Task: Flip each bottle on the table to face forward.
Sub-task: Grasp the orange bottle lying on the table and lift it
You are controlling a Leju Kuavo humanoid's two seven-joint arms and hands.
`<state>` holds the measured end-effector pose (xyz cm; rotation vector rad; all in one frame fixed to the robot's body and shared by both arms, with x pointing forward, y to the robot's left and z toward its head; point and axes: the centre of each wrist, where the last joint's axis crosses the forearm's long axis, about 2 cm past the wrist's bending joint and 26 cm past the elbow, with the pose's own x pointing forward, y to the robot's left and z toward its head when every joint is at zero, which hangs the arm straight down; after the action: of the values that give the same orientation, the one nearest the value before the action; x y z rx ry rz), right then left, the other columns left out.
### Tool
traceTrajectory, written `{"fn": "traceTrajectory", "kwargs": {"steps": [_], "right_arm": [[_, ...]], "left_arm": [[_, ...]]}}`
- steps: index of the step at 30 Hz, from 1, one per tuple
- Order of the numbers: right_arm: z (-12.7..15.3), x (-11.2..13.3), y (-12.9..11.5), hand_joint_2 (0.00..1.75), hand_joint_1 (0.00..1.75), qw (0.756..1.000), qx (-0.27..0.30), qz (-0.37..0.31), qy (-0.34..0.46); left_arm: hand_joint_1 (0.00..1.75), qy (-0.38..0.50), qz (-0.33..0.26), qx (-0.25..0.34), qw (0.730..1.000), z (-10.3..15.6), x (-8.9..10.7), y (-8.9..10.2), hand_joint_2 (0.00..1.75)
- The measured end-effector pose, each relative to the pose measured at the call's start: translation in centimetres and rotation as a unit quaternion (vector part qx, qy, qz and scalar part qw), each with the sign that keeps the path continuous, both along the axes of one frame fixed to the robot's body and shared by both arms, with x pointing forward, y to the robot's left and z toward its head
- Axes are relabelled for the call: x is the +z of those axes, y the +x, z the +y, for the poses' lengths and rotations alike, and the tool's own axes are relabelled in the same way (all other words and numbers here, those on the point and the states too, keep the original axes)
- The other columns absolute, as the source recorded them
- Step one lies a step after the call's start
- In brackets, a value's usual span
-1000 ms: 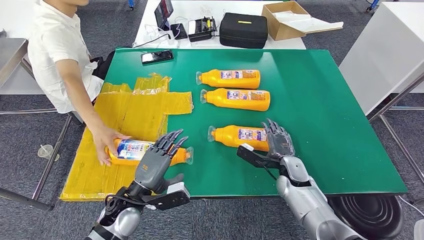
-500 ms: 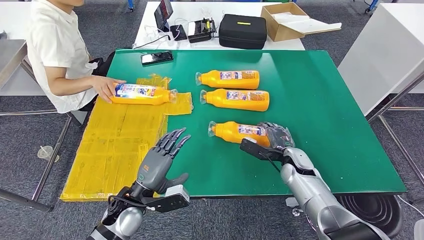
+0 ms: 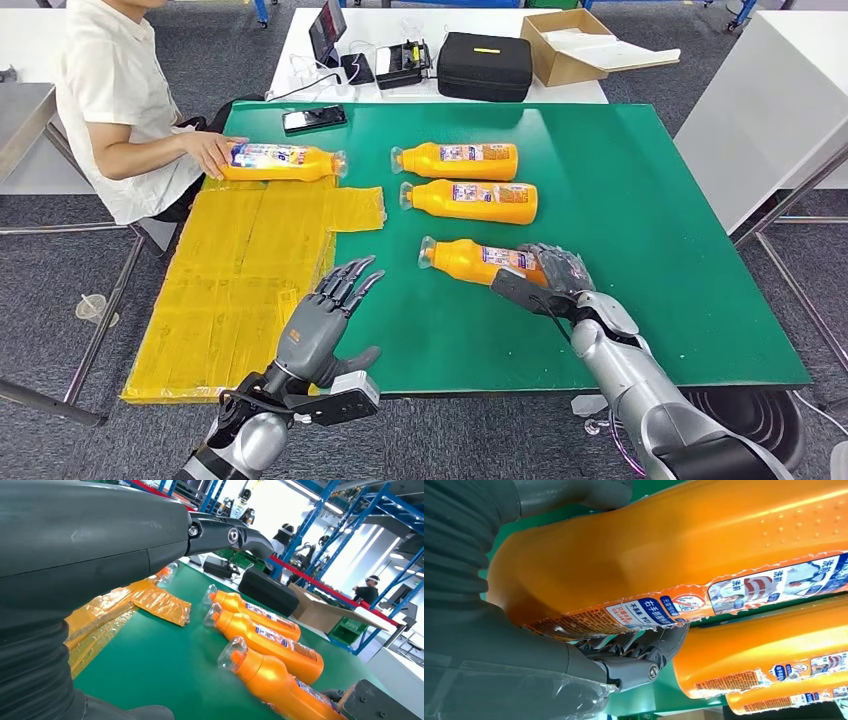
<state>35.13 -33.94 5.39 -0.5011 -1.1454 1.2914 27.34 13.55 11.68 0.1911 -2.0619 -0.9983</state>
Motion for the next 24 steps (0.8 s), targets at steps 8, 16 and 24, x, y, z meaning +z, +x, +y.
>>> {"fn": "traceTrajectory", "kwargs": {"steps": [8, 16, 24], "right_arm": [[-1.0, 0.0, -0.2, 1.75, 1.75, 0.997, -0.009, 0.026, 0.067], [-0.5, -1.0, -2.1, 1.75, 1.75, 0.982, 0.003, 0.014, 0.189], [1.9, -1.3, -5.8, 1.75, 1.75, 0.948, 0.009, -0.036, 0.315]], "left_arm": [[0.0, -0.045, 0.02, -0.018, 0.999, -0.1, -0.2, -0.1, 1.75], [0.0, -0.241, 0.103, -0.02, 0.965, -1.5, -0.2, -0.9, 1.75], [0.0, -0.481, 0.262, 0.009, 0.837, -3.6, -1.1, -3.1, 1.75]]}}
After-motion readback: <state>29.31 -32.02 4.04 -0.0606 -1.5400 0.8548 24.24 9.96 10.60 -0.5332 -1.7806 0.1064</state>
